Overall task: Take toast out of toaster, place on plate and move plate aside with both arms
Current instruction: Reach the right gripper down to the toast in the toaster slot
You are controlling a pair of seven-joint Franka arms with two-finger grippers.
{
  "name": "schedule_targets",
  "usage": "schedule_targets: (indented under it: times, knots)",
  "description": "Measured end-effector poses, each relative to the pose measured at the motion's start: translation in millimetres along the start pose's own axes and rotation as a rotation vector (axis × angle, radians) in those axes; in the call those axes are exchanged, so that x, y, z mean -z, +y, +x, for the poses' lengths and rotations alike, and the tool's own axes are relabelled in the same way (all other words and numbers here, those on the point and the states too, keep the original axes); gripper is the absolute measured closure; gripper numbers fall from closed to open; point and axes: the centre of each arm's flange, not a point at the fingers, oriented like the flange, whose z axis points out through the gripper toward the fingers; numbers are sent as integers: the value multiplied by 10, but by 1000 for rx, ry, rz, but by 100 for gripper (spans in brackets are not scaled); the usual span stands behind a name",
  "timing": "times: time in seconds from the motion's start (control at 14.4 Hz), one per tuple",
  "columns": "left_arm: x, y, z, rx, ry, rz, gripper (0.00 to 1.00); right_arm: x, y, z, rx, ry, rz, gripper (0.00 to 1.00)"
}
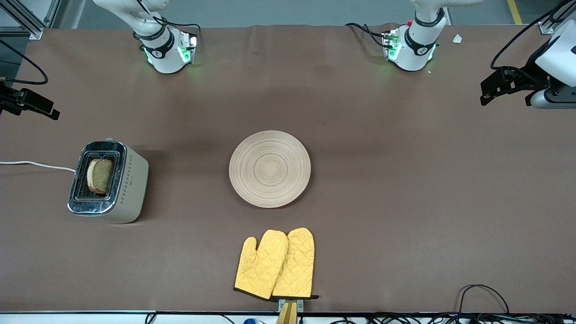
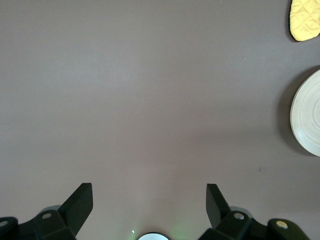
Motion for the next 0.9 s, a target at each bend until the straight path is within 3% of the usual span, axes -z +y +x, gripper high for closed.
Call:
schedule_targets:
  times: [0.62, 0.9]
  knots:
    - [1, -6, 1, 1, 0, 0, 0, -20, 4, 5, -1, -3, 0, 0]
    - [5, -14, 1, 3, 1, 0, 0, -476, -5, 275, -2, -19, -1, 0]
